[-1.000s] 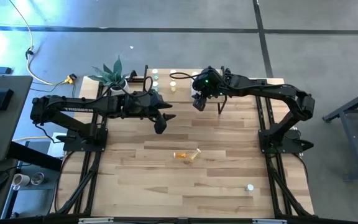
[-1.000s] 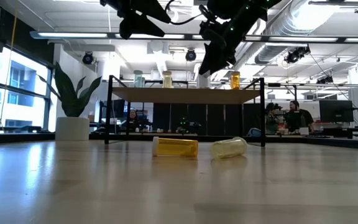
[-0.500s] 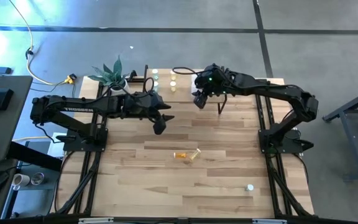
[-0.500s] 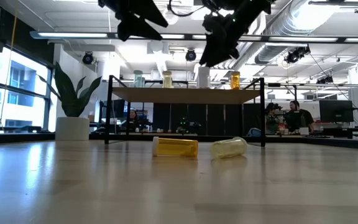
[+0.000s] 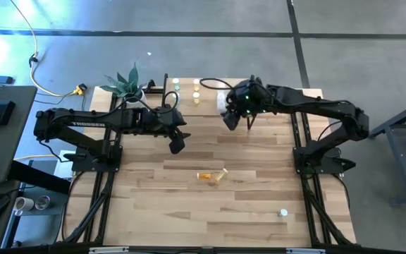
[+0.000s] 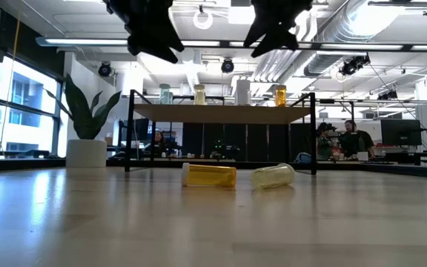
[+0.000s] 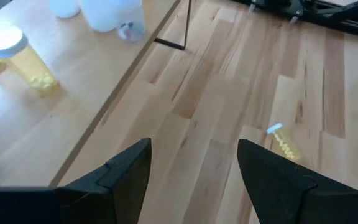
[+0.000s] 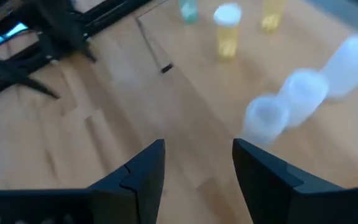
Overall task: Pick and place medicine bottles onto shelf by color
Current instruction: Put the orange pill bottle aligned with the other orange pill bottle on the shelf
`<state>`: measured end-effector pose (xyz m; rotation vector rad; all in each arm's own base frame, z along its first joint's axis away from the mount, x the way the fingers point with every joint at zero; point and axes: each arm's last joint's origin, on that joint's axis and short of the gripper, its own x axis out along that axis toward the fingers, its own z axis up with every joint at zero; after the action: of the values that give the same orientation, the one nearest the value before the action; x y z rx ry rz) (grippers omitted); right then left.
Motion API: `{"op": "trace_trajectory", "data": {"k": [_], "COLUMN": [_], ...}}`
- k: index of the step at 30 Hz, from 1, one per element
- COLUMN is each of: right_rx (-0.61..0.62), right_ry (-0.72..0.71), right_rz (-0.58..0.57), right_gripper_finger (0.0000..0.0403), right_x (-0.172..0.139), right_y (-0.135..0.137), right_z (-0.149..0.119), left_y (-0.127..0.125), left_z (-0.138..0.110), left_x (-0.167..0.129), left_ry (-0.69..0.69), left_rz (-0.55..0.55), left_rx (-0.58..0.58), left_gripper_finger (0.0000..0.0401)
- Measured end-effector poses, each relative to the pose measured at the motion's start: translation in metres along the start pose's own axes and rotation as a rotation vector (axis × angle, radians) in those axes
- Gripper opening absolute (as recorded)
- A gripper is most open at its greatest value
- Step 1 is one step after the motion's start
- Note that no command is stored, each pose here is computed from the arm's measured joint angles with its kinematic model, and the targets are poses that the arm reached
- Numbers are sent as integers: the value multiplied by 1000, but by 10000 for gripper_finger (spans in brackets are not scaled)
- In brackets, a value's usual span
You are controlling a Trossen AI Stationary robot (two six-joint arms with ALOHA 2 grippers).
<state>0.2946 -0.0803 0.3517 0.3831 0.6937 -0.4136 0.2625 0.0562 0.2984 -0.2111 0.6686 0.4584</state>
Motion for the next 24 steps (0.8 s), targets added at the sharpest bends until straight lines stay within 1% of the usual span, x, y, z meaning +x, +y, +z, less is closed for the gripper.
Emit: {"op": "trace_trajectory", "data": {"k": [2,9,15,19,21,24], "right_rx": [41,203,396,525,567,584], "right_ry": [30,151,223,272,283,314], "right_rz": [8,33,6,-12,-38,-78], "right_gripper_finger": [179,179,179,179,179,179], "right_x": [-4,-9,-16,-23,-28,-35], "right_y": [7,39,68,85,93,102], "right_z": [-6,-28,-51,-67,-75,-88], "left_y": [0,4,8,9,10,9], "left_z": [0,2,2,3,3,3], "left_x": [-1,-11,-25,-33,-35,-35], "left_ry": [1,-34,-57,-82,-88,-85], "left_rz": [3,70,88,84,82,68], "left_rx": [16,100,150,145,143,144], "left_gripper_finger": [229,229,229,229,229,229]}}
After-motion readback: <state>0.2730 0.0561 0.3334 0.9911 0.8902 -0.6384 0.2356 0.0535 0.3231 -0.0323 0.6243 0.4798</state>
